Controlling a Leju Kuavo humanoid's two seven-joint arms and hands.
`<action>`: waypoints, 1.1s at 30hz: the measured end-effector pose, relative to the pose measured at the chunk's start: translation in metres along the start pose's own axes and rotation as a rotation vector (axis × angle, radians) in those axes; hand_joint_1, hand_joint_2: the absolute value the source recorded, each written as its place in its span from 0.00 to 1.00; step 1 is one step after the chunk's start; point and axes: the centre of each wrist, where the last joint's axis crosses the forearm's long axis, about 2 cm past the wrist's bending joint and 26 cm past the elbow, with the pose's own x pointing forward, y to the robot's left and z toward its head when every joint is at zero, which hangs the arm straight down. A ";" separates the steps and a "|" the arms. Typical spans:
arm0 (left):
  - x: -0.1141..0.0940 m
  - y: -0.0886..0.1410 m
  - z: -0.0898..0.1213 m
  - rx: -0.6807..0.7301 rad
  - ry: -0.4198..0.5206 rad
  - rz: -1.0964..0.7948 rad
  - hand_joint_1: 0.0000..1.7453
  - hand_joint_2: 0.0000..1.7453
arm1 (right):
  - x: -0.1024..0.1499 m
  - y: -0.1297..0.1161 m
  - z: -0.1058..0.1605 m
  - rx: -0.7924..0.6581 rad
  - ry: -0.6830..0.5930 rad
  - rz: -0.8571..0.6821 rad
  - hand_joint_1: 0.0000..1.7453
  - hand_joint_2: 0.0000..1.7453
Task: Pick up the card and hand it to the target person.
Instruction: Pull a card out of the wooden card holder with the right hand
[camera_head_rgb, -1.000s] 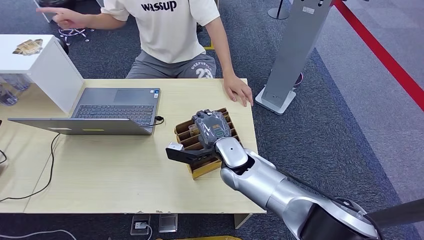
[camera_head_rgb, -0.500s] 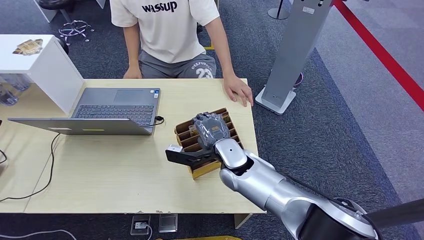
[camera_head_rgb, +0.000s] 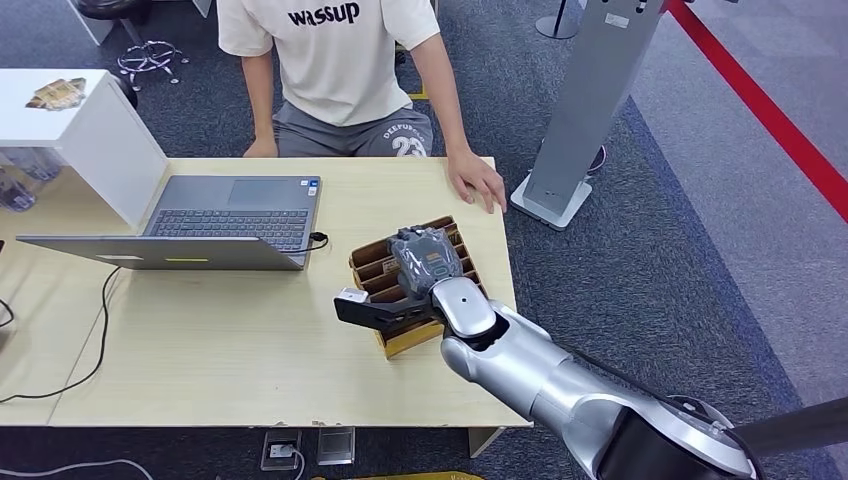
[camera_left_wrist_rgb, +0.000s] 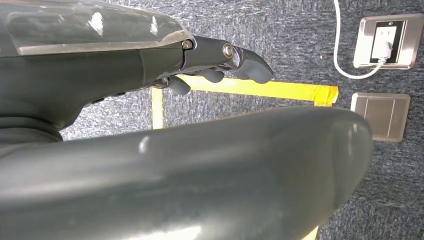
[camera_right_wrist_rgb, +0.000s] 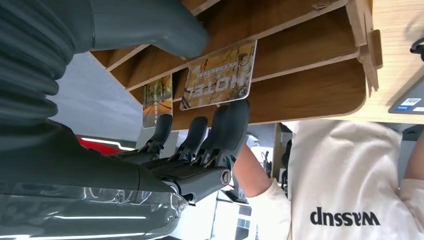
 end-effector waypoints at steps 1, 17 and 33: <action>0.000 0.000 0.000 0.000 0.000 0.000 0.00 0.00 | 0.000 0.000 0.000 0.001 0.001 0.000 0.47 1.00; 0.000 0.000 0.000 0.000 0.000 0.000 0.00 0.00 | -0.001 0.001 0.000 0.002 0.001 0.001 0.58 1.00; 0.000 0.000 0.000 0.002 0.001 0.007 0.00 0.00 | 0.004 -0.001 -0.001 -0.004 -0.021 -0.004 0.78 1.00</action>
